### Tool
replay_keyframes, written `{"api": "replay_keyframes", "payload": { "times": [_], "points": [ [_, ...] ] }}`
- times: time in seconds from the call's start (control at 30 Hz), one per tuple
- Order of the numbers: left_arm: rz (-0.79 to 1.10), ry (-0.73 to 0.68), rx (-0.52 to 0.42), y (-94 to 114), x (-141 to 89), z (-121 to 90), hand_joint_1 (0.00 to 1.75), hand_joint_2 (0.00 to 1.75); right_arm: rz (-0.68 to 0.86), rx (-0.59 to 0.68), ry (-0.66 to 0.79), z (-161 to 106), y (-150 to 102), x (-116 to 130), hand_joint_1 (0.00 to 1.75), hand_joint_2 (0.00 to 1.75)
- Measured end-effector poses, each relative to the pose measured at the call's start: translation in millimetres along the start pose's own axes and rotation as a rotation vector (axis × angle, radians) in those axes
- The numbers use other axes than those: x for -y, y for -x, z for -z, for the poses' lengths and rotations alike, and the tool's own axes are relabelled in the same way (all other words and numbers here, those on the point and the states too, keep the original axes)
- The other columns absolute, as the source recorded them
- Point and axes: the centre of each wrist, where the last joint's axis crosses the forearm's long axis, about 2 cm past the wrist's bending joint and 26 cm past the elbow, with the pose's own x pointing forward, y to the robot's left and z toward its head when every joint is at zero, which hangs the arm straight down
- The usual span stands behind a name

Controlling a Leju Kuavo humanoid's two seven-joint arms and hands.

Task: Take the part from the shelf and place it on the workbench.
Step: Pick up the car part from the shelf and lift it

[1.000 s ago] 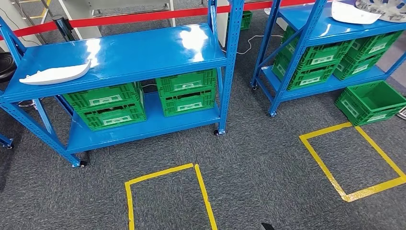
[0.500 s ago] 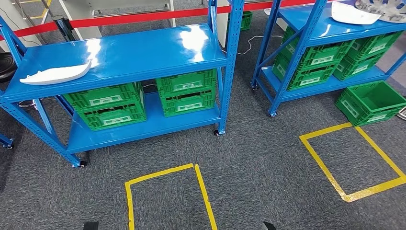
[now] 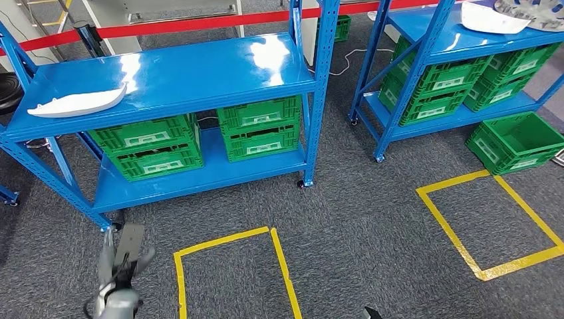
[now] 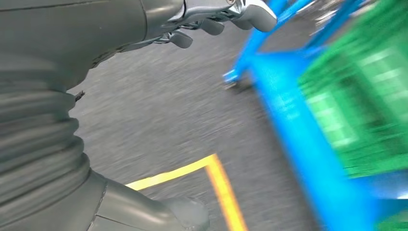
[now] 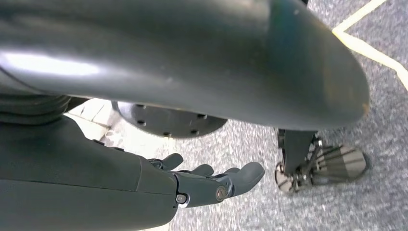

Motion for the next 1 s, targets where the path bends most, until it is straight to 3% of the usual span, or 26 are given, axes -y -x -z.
{"api": "replay_keyframes", "payload": {
  "times": [0.1, 0.23, 0.4, 0.57, 0.83, 1.0],
  "points": [
    [0.023, -0.036, 0.121, -26.9, -8.8, 23.9, 0.00, 1.75, 0.010, -0.003, -0.018, 0.0, -0.5, -3.6, 0.00, 0.00],
    [0.047, -0.094, 0.280, -66.2, -23.2, 53.3, 0.00, 0.00, 0.027, -0.008, -0.036, 0.2, -0.2, -6.8, 0.00, 0.00],
    [0.060, -0.185, 0.472, -114.4, -45.0, 80.4, 0.00, 0.00, 0.044, -0.011, -0.055, 0.2, -0.8, -10.1, 0.00, 0.00],
    [0.053, -0.286, 0.639, -156.1, -62.1, 92.9, 0.00, 0.00, 0.054, -0.013, -0.065, 0.1, -1.2, -13.2, 0.00, 0.00],
    [0.000, -0.471, 0.855, -209.8, -84.2, 94.4, 0.00, 0.00, 0.054, -0.016, -0.061, 0.0, -1.5, -17.7, 0.00, 0.00],
    [-0.045, -0.560, 0.935, -230.5, -93.0, 90.6, 0.00, 0.00, 0.045, -0.017, -0.051, -0.3, -2.4, -21.0, 0.00, 0.00]
  ]
}}
